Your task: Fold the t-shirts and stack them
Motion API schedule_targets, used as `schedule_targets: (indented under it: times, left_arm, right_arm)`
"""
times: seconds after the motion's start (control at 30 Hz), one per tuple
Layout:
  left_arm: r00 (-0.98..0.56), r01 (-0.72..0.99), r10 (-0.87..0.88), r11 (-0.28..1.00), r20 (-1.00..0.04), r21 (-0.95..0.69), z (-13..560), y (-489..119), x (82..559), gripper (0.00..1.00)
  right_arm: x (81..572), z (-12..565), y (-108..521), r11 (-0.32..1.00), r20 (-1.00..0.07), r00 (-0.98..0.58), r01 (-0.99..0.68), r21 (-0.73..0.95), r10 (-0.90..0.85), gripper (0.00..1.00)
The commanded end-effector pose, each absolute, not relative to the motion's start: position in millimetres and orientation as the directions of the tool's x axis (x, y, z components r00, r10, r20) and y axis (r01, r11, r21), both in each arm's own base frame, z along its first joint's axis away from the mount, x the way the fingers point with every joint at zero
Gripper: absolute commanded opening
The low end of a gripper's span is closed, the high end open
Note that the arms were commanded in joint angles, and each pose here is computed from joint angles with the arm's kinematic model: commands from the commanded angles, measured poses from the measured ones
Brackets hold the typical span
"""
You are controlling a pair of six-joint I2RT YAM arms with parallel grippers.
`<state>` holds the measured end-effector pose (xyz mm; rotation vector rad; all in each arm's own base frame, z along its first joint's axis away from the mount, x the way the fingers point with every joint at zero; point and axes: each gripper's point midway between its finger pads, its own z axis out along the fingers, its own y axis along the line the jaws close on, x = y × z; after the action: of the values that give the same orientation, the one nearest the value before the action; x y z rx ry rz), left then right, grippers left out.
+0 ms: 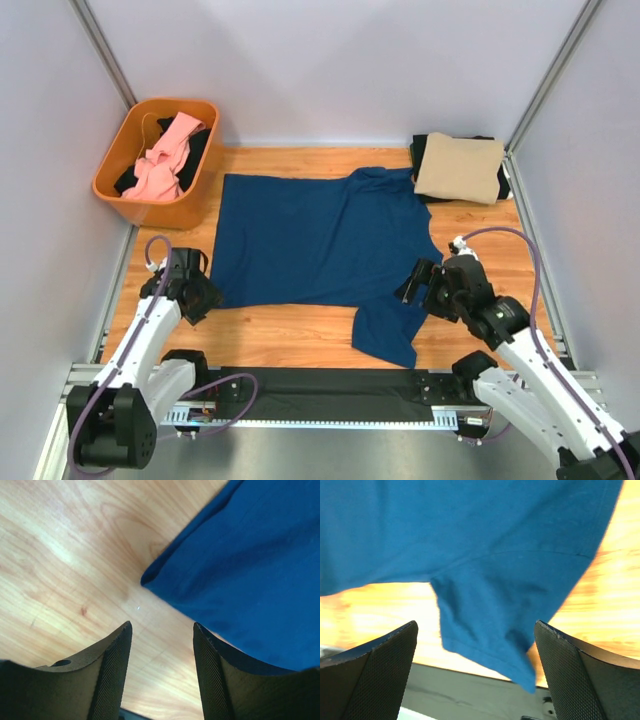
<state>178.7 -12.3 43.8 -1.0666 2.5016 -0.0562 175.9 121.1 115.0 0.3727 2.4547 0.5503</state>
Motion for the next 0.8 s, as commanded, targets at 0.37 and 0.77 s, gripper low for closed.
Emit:
schedule_targets:
  times: [0.37,0.77]
  left_arm:
    - [-0.535,-0.748,-0.748,0.636,-0.393,-0.192,16.3,-0.4,214.6,0.11]
    - [-0.551,-0.724,-0.733,0.657,-0.399,-0.208,12.7,-1.0,221.0,0.00]
  right_arm:
    - [119.6,59.1,124.4,0.861,-0.265,-0.865,0.297,0.413,0.426,1.00]
    - [75.4,24.1,127.1,0.895,-0.198,-0.898,0.322,0.309,0.392,0.96]
